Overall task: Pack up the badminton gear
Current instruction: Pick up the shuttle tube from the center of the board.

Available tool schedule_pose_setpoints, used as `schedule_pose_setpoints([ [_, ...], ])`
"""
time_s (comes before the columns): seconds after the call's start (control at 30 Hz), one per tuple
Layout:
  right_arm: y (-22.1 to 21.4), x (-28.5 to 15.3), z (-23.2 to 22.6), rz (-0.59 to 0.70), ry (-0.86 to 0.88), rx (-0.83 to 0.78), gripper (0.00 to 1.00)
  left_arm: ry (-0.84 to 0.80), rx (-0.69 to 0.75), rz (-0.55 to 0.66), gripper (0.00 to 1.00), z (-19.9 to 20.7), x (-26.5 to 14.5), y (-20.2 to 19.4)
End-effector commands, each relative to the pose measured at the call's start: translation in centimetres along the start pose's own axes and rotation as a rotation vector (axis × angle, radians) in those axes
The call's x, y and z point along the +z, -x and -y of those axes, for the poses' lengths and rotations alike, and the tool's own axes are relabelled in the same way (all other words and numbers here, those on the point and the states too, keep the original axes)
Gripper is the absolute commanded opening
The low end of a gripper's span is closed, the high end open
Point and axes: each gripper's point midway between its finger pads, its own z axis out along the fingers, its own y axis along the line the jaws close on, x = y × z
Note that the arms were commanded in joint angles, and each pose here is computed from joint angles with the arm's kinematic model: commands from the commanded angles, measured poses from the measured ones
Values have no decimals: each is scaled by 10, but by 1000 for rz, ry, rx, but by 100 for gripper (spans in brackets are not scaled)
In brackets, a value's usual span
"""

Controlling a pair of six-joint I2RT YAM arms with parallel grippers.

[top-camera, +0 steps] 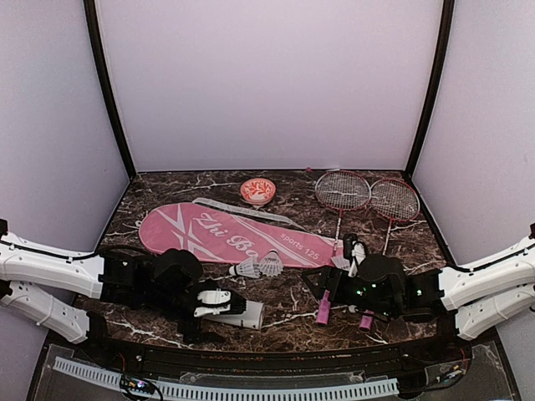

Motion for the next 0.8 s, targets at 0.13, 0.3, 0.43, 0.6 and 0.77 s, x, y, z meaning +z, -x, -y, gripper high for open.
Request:
schedule_pose_setpoints([
  [0.13,3,6,-11,5,32,13,84,135,71,-24,90,-21,5,4],
  [0.3,-1,9,-12,-6,36,16,84,201,144,15,90,-32,3,20],
  [0.43,-1,8,-12,-8,40,23,83,194,172,2,91,-30,6,16],
  [0.6,-2,10,-11,-12,37,15,84,252,180,-40,92,-40,5,8],
  [0.77,-5,14,-14,-26,39,5,84,324,167,-78,92,-54,3,5],
])
